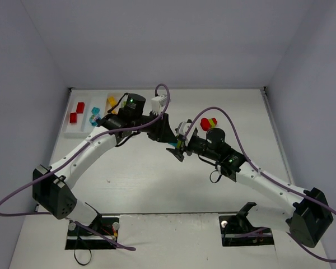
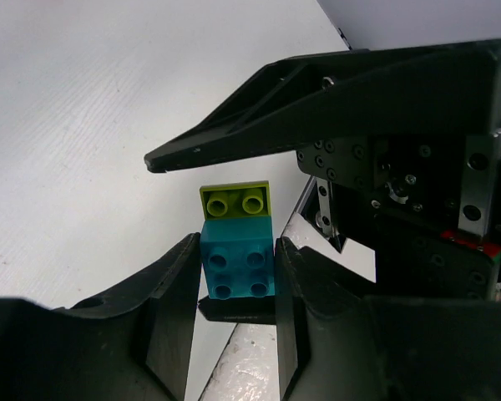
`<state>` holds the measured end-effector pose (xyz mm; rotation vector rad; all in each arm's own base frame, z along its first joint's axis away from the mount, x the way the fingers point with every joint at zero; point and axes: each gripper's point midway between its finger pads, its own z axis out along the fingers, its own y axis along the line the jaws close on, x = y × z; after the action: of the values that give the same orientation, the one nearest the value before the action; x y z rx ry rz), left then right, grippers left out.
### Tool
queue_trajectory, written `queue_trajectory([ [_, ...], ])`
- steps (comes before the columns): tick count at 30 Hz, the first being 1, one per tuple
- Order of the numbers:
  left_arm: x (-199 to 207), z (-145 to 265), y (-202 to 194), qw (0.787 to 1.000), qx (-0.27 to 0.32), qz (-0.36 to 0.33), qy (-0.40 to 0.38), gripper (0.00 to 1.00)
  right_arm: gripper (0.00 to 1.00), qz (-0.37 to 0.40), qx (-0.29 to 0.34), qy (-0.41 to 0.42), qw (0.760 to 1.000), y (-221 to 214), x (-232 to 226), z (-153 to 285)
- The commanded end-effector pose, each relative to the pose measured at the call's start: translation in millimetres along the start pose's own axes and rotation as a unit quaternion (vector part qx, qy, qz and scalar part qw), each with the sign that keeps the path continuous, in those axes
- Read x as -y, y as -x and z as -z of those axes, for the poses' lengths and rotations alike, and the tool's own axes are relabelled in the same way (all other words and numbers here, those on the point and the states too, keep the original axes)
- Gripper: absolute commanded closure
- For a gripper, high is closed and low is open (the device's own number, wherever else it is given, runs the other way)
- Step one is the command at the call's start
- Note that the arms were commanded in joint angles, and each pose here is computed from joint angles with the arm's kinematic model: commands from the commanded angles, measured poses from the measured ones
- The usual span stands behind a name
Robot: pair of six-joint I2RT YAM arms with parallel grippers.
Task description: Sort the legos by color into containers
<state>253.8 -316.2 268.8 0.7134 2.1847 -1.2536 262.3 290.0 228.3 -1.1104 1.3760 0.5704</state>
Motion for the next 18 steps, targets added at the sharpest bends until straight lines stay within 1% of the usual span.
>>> queue_trajectory([
  [1, 18.5, 6.5, 16.6, 0.998, 0.026, -0.043, -0.025, 0.96, 0.19, 0.020, 0.050, -0.022, 0.998, 36.1, 14.6, -4.2],
  [3, 17.3, 7.1, 16.5, 0.998, 0.025, -0.046, -0.021, 0.96, 0.10, 0.018, 0.046, -0.025, 0.998, 32.4, 13.9, -2.3],
  [6, 12.7, 9.0, 15.9, 0.999, 0.023, -0.048, -0.009, 0.96, 0.07, 0.016, 0.042, -0.035, 0.998, 28.8, 15.5, 2.6],
  [8, 11.9, 10.9, 16.8, 0.999, 0.025, -0.048, -0.007, 0.96, 0.07, 0.016, 0.041, -0.039, 0.998, 27.5, 15.8, 4.7],
  [14, 7.3, 14.1, 19.2, 0.998, 0.030, -0.047, 0.005, 0.96, 0.13, 0.011, 0.033, -0.040, 0.999, 20.8, 14.4, 6.3],
  [17, 5.5, 15.8, 20.8, 0.998, 0.033, -0.046, 0.008, 0.96, 0.19, 0.008, 0.030, -0.041, 0.999, 16.9, 13.4, 7.0],
  [18, 5.8, 15.9, 20.7, 0.998, 0.033, -0.046, 0.008, 0.96, 0.23, 0.008, 0.030, -0.041, 0.999, 17.1, 13.4, 7.3],
])
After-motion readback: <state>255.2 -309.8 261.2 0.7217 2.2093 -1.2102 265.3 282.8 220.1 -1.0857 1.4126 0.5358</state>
